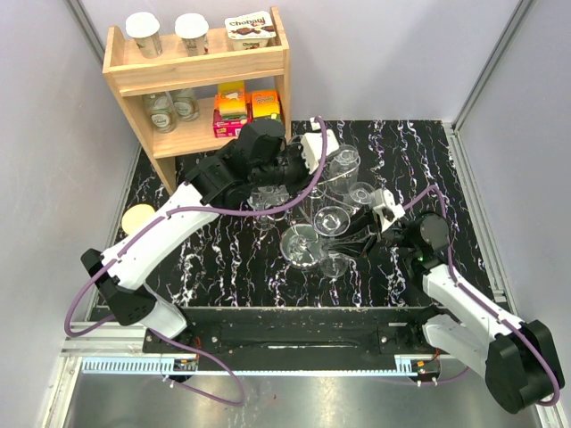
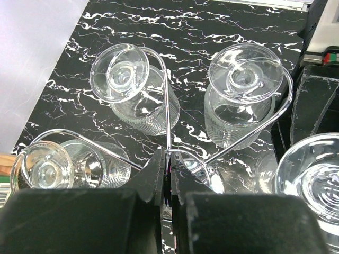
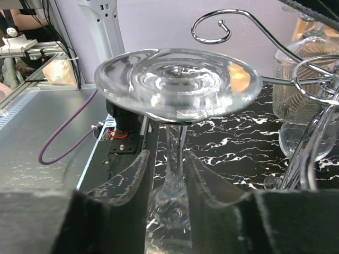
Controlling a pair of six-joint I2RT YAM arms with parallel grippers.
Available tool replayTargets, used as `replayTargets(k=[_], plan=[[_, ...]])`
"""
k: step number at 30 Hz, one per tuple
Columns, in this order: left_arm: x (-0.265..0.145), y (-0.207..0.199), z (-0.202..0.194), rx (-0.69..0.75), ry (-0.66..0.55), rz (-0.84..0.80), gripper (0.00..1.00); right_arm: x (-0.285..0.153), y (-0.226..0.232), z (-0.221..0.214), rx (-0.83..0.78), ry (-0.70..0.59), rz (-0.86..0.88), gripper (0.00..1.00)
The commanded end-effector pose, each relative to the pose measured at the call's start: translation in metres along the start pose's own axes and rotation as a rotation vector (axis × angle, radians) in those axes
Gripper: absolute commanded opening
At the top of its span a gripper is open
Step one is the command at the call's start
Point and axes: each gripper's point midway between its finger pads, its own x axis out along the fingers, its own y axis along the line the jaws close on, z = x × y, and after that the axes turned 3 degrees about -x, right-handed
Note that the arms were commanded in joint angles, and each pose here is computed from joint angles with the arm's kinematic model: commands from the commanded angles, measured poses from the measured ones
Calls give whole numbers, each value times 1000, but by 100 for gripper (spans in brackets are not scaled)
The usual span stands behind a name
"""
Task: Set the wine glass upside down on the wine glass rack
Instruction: Turn the wine glass upside down at the wine rack.
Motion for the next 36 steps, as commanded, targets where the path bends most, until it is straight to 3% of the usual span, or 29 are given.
replayTargets(k=[1, 9, 13, 20, 25, 27, 30, 36], plan=[[8, -22, -34, 27, 111, -101, 0, -2, -3, -4, -17, 19, -1, 43], [0, -19, -20, 31, 78, -85, 0, -1, 4, 3, 25, 60, 43, 70], [-10, -16, 1, 46, 30, -70, 0, -2, 2, 3, 67, 105, 42, 70], [-30, -12, 34, 63, -52, -63, 0, -28, 15, -23, 51, 384, 0, 66], [-33, -10, 43, 62, -76, -65, 0, -45, 31, -32, 28, 471, -18, 69], [-35, -11, 46, 61, -83, -70, 6, -51, 35, -39, 15, 500, -16, 71], [-37, -10, 52, 64, -97, -64, 7, -59, 36, -42, 4, 537, -56, 73], [-38, -4, 55, 64, -101, -44, 0, -73, 34, -43, -32, 606, -143, 74]])
